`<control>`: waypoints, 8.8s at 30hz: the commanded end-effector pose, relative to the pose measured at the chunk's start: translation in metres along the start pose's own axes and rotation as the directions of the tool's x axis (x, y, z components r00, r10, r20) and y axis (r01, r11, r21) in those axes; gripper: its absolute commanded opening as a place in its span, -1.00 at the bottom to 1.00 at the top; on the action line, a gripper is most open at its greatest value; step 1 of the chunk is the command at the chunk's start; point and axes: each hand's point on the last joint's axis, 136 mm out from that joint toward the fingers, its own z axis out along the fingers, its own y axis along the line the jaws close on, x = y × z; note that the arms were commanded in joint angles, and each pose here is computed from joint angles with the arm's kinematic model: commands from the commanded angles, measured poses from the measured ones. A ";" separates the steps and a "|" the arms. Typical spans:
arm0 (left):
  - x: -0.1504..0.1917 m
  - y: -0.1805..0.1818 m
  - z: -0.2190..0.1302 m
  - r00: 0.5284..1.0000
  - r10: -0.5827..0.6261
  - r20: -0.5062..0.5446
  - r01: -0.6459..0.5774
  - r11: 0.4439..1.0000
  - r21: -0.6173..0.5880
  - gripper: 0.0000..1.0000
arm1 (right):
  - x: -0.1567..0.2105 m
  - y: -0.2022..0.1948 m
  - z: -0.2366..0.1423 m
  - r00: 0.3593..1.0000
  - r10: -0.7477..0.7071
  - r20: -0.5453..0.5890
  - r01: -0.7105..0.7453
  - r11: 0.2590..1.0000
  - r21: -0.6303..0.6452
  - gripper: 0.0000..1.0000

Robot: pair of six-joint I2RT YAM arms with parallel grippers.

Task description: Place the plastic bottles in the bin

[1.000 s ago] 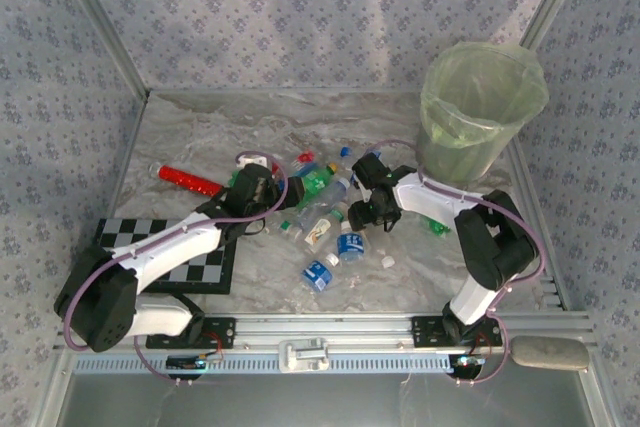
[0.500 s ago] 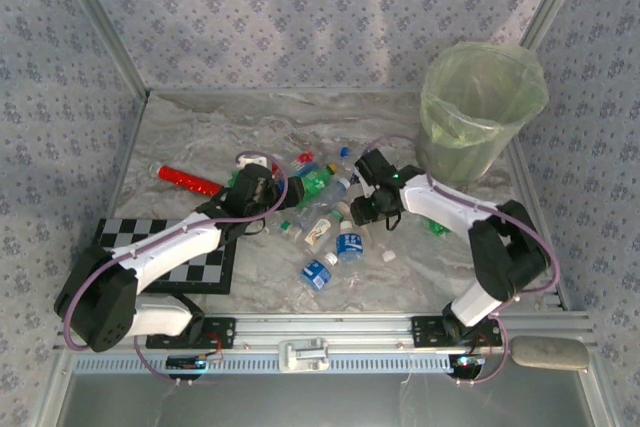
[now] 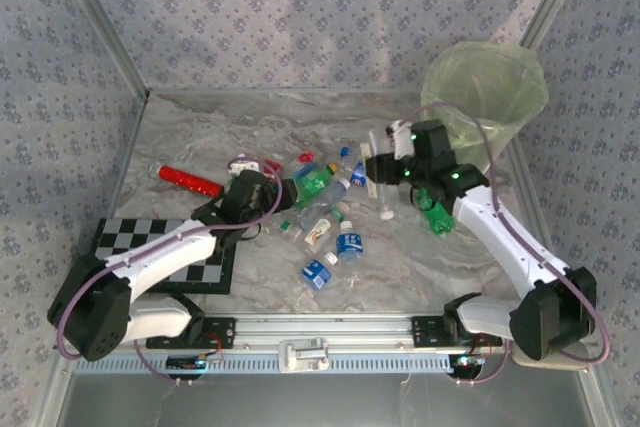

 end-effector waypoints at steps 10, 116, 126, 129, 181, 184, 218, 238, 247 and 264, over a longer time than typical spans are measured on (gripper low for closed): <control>-0.008 0.011 -0.012 0.995 -0.066 0.075 0.066 0.998 -0.001 1.00 | -0.181 -0.002 -0.131 0.833 -0.018 0.553 0.035 0.999 -0.020 0.00; 0.165 -0.027 -0.086 0.760 0.452 -0.466 -0.324 0.886 0.331 1.00 | 0.015 0.006 0.044 0.995 0.100 0.025 -0.103 0.982 0.157 1.00; 0.209 -0.026 -0.085 0.620 0.577 -0.532 -0.435 0.817 0.379 1.00 | 0.015 0.000 0.042 0.995 0.092 0.033 -0.097 0.978 0.182 1.00; 0.216 -0.023 -0.083 0.589 0.598 -0.543 -0.460 0.801 0.383 0.99 | 0.017 -0.002 0.041 0.995 0.095 0.035 -0.100 0.977 0.189 1.00; -0.017 -0.131 -0.028 0.929 0.314 0.197 -0.367 0.849 0.381 -0.05 | -0.016 0.102 0.047 0.958 0.284 0.035 -0.226 0.829 -0.512 0.94; -0.017 -0.135 -0.029 0.934 0.297 0.197 -0.353 0.845 0.402 -0.05 | -0.012 0.106 0.051 0.963 0.269 0.014 -0.222 0.823 -0.523 0.87; -0.017 -0.143 -0.040 0.958 0.237 0.159 -0.285 0.830 0.480 0.67 | -0.008 0.117 0.062 0.973 0.230 -0.009 -0.196 0.807 -0.557 0.13; -0.036 0.005 -0.041 0.962 -0.098 0.256 0.079 0.994 0.081 1.00 | -0.132 0.027 -0.070 0.900 -0.087 0.427 0.092 0.996 0.008 0.08; -0.024 -0.022 -0.019 0.982 -0.103 0.155 0.077 0.983 0.168 1.00 | -0.193 -0.041 -0.164 0.744 -0.273 0.609 -0.010 0.908 0.419 0.07; -0.011 -0.040 0.004 0.997 -0.062 0.055 0.051 0.982 0.182 1.00 | -0.188 -0.195 -0.139 0.889 -0.110 0.445 -0.222 0.746 0.628 0.10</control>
